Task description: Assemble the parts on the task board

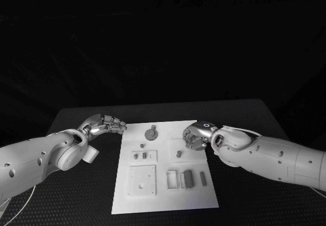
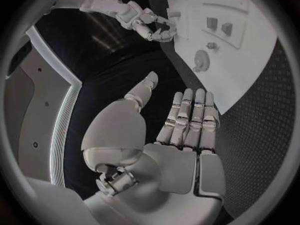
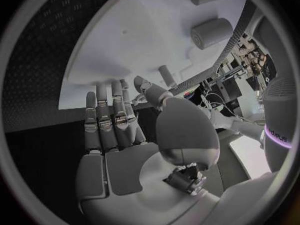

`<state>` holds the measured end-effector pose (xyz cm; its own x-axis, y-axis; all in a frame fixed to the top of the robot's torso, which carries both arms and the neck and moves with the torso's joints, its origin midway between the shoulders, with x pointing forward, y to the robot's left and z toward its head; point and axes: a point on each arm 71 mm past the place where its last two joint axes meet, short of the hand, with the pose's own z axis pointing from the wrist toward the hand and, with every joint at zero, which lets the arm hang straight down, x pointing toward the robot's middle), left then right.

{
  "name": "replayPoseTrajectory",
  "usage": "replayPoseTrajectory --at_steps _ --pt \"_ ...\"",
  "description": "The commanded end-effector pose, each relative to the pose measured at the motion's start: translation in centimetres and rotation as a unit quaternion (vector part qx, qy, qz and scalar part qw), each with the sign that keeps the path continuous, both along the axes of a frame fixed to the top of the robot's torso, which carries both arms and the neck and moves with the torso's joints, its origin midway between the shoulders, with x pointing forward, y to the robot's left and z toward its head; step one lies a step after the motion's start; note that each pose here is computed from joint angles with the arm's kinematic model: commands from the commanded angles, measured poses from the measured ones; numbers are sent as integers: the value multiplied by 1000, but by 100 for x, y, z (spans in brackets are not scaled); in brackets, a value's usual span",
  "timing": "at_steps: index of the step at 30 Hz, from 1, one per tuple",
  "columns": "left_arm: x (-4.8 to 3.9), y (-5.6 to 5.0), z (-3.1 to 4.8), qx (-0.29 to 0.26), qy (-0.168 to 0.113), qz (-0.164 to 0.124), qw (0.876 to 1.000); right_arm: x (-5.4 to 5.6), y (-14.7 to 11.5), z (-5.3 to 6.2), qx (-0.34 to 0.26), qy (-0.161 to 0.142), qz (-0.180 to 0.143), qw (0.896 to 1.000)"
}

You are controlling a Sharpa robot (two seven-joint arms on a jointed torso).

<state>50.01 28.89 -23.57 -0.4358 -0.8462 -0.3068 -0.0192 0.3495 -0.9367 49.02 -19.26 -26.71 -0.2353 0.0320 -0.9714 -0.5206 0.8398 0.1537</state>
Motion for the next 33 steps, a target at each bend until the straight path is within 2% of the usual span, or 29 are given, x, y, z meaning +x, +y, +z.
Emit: replayPoseTrajectory --at_steps 1,11,24,33 --pt "-3 -30 10 -10 0 -9 1000 -19 -12 -101 -29 16 1 999" --pt "-2 -29 7 -9 2 -9 1000 -36 16 -189 -49 24 2 998" --pt "-6 -16 4 -7 6 -8 1000 -63 5 -268 -83 51 6 995" --pt "-13 -20 1 -1 6 -12 1000 -86 5 -297 -101 53 10 993"
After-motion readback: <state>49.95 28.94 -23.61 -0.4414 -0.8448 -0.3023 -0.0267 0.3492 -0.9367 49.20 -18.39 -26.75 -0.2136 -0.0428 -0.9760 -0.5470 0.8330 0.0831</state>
